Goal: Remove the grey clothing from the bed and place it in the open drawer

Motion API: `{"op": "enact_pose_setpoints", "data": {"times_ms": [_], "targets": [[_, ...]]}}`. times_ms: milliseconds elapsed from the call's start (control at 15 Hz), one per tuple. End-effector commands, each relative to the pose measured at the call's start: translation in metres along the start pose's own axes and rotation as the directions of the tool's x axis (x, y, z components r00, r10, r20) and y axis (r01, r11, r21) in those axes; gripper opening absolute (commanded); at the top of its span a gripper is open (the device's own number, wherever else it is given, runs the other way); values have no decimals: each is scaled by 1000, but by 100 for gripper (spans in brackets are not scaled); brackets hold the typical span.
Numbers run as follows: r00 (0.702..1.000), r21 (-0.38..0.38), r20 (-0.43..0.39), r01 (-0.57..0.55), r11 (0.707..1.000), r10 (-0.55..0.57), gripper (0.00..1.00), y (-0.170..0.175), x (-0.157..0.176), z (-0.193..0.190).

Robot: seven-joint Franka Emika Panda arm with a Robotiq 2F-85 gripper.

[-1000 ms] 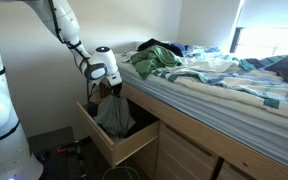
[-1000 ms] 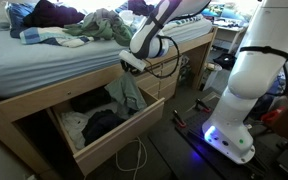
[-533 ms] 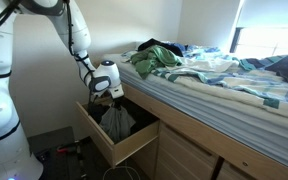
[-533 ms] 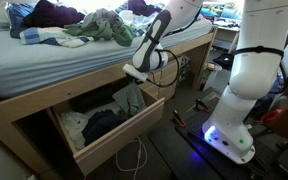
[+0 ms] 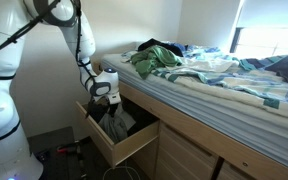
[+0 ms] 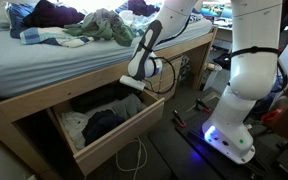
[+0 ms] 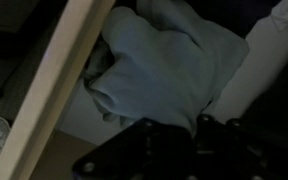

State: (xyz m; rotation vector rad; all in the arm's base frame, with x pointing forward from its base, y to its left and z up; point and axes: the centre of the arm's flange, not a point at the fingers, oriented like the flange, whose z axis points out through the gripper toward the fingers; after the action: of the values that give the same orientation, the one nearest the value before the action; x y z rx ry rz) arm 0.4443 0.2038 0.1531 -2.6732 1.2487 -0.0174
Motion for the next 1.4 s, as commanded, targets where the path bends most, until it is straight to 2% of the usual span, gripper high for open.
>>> {"op": "enact_pose_setpoints", "data": {"times_ms": [0, 200, 400, 800, 1067, 1133, 1200, 1267, 1333], "targets": [[997, -83, 81, -6, 997, 13, 3, -7, -2, 20], [995, -123, 103, 1, 992, 12, 3, -9, -4, 34], [996, -139, 85, -10, 990, 22, 3, -13, -2, 47], [999, -110, -2, -46, 993, 46, 3, -36, 11, 60], [996, -117, -74, -64, 991, 55, 3, -50, 19, 66], [994, -115, -83, -77, 990, 67, 6, -51, 20, 65], [993, -109, -84, -91, 990, 82, 26, -52, 22, 64], [991, -101, -88, -108, 989, 99, 35, -52, 25, 60], [989, -96, -90, -122, 988, 114, 37, -52, 27, 56]]}}
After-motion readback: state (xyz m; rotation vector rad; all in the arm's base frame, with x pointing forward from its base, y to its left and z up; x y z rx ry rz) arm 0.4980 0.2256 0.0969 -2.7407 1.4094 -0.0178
